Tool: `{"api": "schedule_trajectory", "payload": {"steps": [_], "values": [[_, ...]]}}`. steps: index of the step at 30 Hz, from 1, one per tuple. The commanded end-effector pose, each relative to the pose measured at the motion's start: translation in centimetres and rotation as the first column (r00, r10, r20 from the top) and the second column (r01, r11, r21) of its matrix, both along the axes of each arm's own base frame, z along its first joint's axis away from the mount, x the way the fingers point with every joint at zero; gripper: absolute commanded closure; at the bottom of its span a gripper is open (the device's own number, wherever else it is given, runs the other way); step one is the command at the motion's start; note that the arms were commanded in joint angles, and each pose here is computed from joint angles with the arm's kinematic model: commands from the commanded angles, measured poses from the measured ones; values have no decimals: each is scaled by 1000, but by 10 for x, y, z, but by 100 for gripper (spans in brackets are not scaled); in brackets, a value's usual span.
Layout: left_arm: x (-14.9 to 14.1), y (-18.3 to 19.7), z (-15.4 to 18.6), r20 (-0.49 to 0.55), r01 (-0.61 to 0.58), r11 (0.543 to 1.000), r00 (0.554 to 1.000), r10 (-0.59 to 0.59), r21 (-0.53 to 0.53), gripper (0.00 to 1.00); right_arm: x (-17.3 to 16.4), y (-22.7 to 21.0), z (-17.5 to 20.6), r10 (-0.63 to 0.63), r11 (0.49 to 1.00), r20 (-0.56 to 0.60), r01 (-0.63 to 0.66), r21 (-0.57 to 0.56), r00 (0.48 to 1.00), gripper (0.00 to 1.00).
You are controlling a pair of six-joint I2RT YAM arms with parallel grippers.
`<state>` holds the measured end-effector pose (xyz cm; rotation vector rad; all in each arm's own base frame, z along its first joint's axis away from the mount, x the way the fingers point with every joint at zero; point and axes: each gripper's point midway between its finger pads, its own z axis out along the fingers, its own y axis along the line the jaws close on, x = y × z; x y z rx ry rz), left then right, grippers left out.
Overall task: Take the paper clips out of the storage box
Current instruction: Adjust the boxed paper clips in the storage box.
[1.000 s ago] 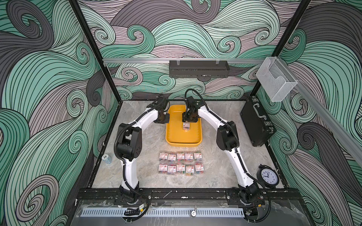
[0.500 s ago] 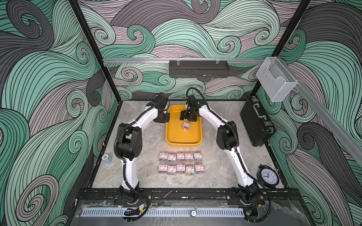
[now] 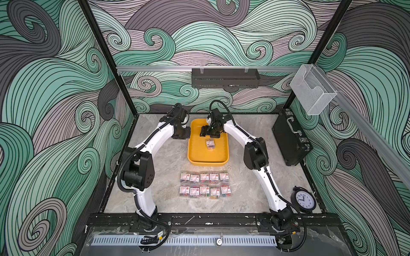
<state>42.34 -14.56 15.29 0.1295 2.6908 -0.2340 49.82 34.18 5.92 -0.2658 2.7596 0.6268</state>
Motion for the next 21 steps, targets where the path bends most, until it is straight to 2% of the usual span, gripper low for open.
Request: {"api": "schedule_trajectory", "payload": {"steps": [1, 13, 17, 21], "values": [[-16, -4, 12, -16, -10, 999, 1000, 9, -43, 92, -9, -19, 20, -2, 993, 47, 7, -122, 999, 16], [-30, 0, 20, -15, -22, 998, 1000, 21, -55, 90, -30, -23, 0, 26, 983, -24, -30, -180, 999, 15], [-35, 1, 22, -13, -24, 998, 1000, 23, -58, 90, -34, -10, 1, 79, 986, -22, -82, -147, 997, 15], [-39, 2, 22, -14, -27, 998, 1000, 26, -57, 90, -35, 16, 10, 169, 985, 9, -168, -35, 986, 14]]}}
